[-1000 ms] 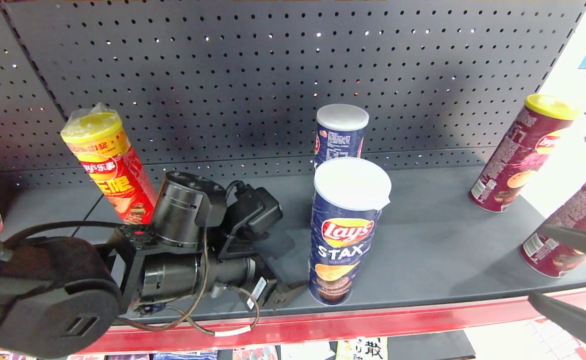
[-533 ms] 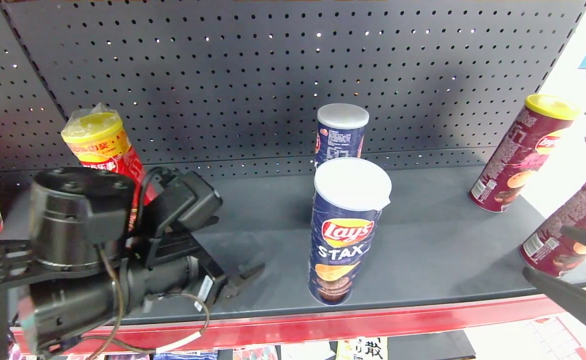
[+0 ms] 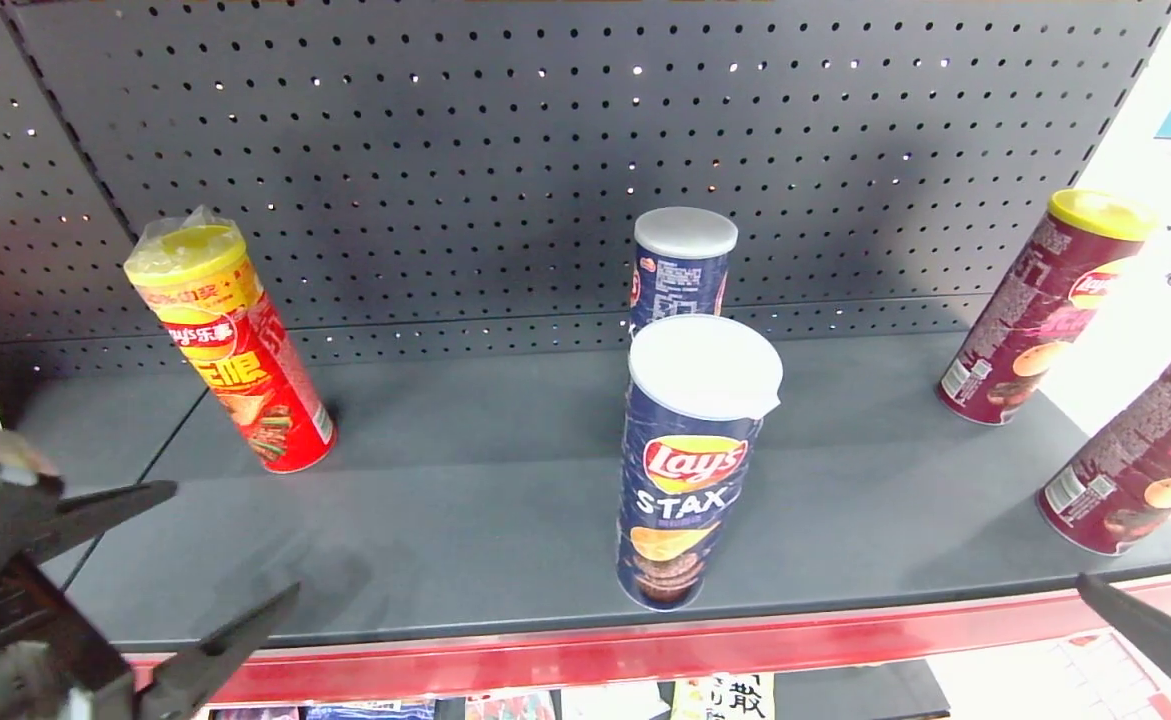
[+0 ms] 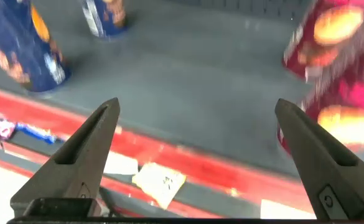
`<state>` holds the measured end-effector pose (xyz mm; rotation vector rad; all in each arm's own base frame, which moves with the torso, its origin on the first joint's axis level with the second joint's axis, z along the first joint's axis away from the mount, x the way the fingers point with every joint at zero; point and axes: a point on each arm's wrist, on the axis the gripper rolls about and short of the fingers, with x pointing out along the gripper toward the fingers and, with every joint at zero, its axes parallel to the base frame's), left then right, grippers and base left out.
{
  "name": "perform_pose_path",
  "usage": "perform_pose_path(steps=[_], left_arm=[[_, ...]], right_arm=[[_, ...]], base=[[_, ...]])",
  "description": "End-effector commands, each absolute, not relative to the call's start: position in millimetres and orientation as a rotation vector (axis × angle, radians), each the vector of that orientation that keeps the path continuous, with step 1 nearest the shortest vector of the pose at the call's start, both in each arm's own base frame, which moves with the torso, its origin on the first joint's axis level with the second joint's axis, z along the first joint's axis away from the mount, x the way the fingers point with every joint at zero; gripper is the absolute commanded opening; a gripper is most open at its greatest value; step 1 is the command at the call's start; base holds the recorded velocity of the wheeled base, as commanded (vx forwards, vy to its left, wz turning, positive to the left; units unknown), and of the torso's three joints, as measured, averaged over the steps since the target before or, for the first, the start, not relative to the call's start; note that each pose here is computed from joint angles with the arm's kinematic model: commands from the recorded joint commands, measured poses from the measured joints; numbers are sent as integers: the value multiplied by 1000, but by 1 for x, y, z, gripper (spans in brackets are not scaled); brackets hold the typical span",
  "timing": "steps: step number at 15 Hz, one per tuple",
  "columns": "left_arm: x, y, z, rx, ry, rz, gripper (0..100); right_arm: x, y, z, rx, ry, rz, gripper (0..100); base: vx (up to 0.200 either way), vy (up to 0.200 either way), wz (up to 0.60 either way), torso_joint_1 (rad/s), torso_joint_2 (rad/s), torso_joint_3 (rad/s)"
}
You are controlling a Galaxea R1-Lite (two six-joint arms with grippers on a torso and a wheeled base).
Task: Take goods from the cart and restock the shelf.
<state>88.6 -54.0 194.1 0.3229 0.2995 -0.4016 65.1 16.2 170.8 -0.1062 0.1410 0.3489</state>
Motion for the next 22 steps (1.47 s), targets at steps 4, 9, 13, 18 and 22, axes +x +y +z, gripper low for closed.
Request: perform_pose_path(steps=[4,9,13,18,22], left_arm=[[11,2,178,272,294,-107,100],[-14,8,166,267,424,67,100],[-28,7,156,243,456,170,100],[-27,6,153,232,396,114,100],[-30,6,149,256,382,107,100]], right_arm=[[47,6,169,-114,146,216,100],[41,5,161,-144,140,201,100],[41,5,159,-145,151,205,100],[44,4,159,-169,164,181,100],[44,4,160,-170,161,184,100]], base=[[0,0,0,0,0,0],[0,0,0,0,0,0],[0,0,0,0,0,0],[0,0,0,0,0,0],[-50,0,0,1,1,-1]])
